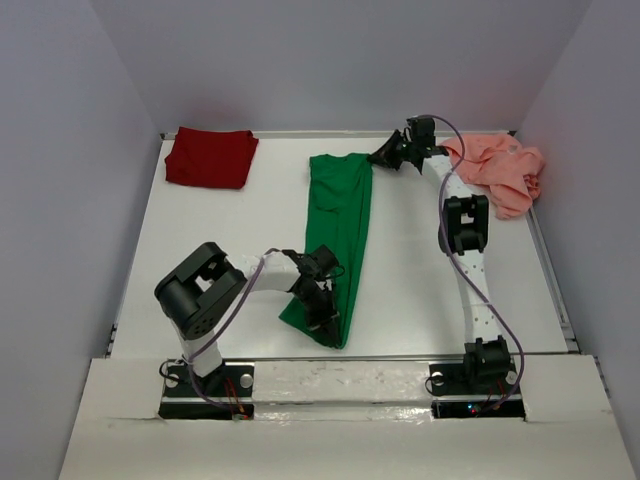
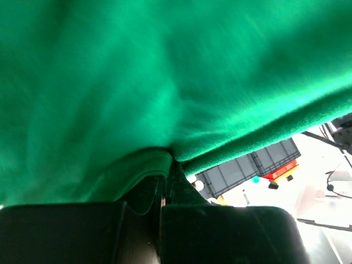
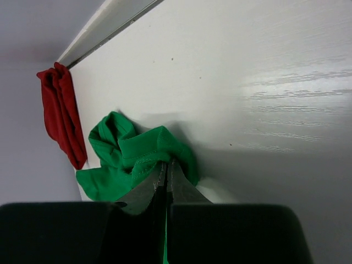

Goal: Fold and stack the t-shirts
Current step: Fold the tshirt

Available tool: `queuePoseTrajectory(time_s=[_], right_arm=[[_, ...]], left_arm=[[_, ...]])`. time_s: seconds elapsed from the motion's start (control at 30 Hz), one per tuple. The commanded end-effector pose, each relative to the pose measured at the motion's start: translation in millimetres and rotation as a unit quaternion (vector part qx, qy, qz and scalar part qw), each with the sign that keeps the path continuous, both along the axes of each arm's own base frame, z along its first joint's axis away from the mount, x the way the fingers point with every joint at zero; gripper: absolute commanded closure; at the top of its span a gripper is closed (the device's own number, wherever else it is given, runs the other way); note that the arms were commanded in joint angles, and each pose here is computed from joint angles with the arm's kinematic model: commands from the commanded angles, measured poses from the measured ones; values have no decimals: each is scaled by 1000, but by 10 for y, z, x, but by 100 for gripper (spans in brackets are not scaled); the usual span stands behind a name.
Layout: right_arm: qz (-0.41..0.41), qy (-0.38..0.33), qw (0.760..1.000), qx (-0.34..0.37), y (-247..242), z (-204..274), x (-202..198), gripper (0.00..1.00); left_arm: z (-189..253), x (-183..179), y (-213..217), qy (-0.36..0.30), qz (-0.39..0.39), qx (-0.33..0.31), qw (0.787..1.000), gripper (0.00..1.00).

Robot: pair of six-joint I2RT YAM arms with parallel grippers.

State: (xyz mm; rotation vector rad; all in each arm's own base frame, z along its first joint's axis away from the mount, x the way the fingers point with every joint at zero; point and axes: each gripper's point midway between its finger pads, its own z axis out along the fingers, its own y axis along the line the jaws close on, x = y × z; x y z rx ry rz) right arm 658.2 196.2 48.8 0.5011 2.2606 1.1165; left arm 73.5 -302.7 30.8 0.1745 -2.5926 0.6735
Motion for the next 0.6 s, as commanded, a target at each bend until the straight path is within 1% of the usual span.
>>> queuePoseTrajectory(time_s=[0.0, 0.03, 0.1, 0.13, 0.2, 0.23, 0.27, 0.33, 0.37, 0.43, 0.47, 0.5, 0.53, 0.57], right_arm=[[-9, -74, 997, 7, 26, 293, 210, 100], [-9, -78, 997, 8, 29, 321, 215, 100], [-6, -90, 996, 12, 39, 390, 227, 100], [-6, -93, 996, 14, 43, 417, 232, 100], [-4, -98, 995, 17, 52, 455, 236, 99], [-3, -98, 995, 19, 56, 464, 233, 94], [0, -99, 995, 20, 63, 480, 224, 84], [1, -100, 995, 15, 57, 486, 210, 77], [2, -102, 995, 14, 55, 500, 203, 70], [1, -107, 994, 8, -13, 532, 207, 64], [3, -111, 994, 6, -14, 553, 210, 57], [5, -114, 993, 2, -17, 557, 207, 39], [6, -117, 993, 2, -16, 577, 206, 31], [7, -121, 993, 1, -17, 620, 208, 29]], left_arm=[[252, -231, 52, 38, -1, -12, 999, 100], [263, -240, 66, 39, -1, -10, 999, 93], [312, -223, 50, 32, -2, -16, 999, 70], [318, -208, 49, 26, -4, -15, 1000, 44], [361, -164, 25, 17, -7, -12, 1000, 17], [361, -128, 15, 7, -9, -10, 1000, 1], [404, -80, -21, -1, -13, -12, 1000, 1], [419, -9, -8, -20, -17, 1, 1000, 1], [497, 84, -68, -39, -16, -4, 999, 1], [585, 248, -58, -67, -8, 10, 998, 1], [607, 298, -48, -78, -9, 12, 997, 1], [621, 358, -36, -87, -3, 16, 996, 1], [640, 376, -34, -88, 1, 16, 996, 1], [663, 384, -35, -90, 4, 11, 996, 1]])
